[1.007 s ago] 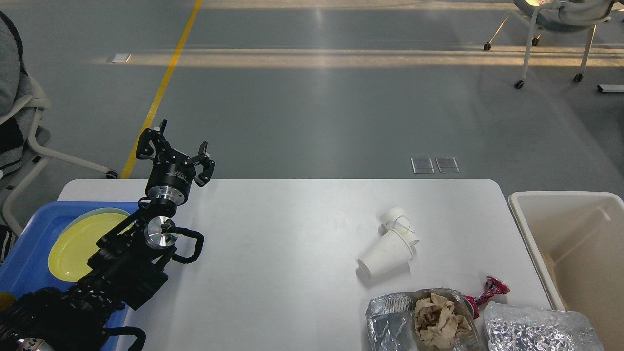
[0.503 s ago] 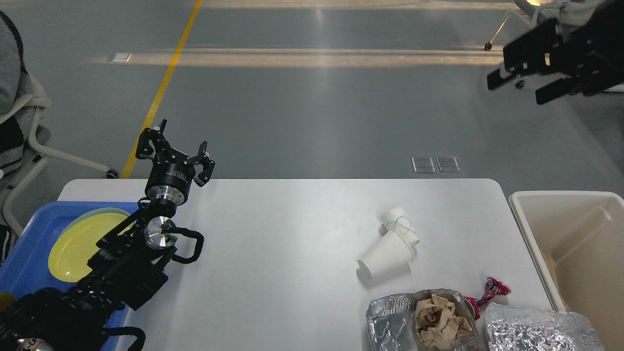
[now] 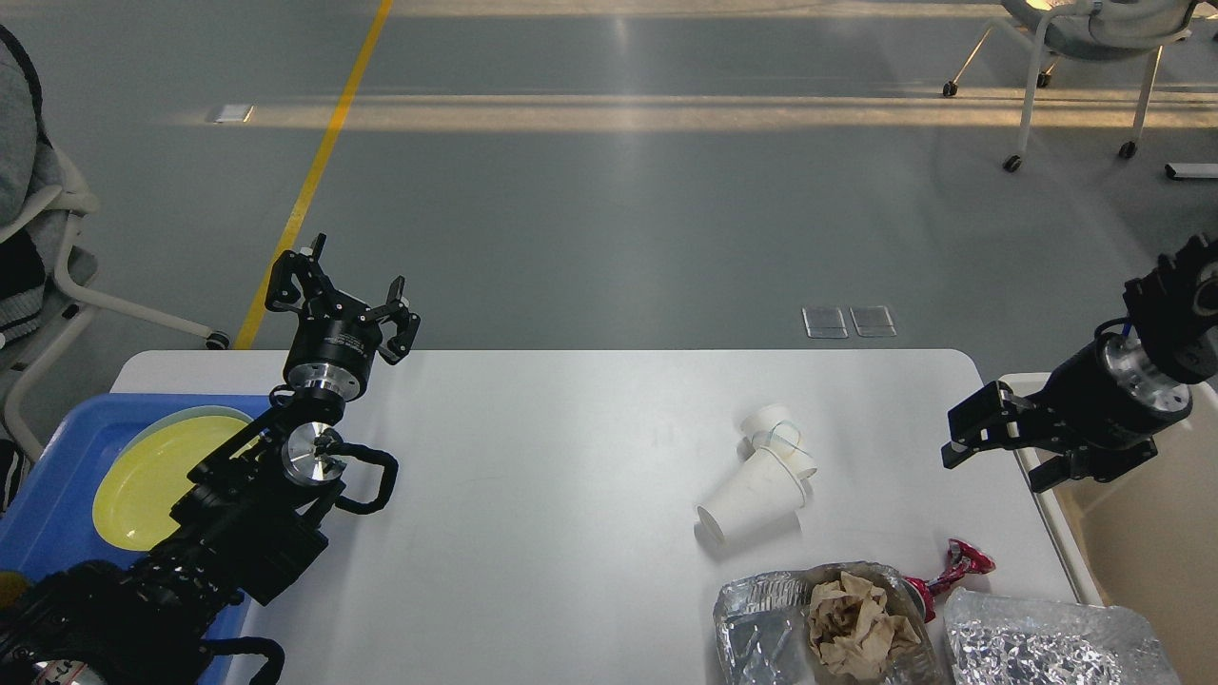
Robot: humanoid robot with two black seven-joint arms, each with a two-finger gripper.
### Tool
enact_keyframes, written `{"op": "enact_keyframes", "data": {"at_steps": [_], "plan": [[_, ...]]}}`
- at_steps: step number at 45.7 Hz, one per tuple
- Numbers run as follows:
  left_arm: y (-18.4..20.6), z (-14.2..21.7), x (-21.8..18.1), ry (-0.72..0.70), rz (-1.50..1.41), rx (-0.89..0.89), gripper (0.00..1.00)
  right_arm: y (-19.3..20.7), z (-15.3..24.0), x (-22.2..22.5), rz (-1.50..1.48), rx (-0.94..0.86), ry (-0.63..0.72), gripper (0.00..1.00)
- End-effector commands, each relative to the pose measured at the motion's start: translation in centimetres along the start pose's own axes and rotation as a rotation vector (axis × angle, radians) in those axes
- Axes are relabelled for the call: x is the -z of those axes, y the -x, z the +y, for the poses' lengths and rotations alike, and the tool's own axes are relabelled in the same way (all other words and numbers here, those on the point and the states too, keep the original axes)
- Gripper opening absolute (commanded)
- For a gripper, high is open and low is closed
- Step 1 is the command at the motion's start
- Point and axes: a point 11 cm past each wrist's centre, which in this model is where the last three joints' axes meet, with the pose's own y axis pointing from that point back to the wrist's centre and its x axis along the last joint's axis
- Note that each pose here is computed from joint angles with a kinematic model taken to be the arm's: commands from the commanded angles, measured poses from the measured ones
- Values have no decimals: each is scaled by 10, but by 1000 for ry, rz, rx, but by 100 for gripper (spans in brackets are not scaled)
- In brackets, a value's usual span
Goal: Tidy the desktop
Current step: 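Lower the right gripper to the red wrapper by the foil and grasp it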
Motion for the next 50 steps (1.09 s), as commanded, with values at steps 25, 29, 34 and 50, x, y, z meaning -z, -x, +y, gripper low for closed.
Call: {"op": "enact_keyframes", "data": {"at_steps": [25, 29, 34, 50], "plan": [[0, 0, 0, 0, 0, 0, 100, 14, -110, -44, -185, -66, 74, 100], [0, 0, 0, 0, 0, 0, 100, 16, -119, -45, -197, -57, 77, 100], [0, 0, 0, 0, 0, 0, 100, 18, -131, -48, -207, -56, 91, 100], [0, 0, 0, 0, 0, 0, 100, 26, -155, -65, -216, -104, 137, 100]]}}
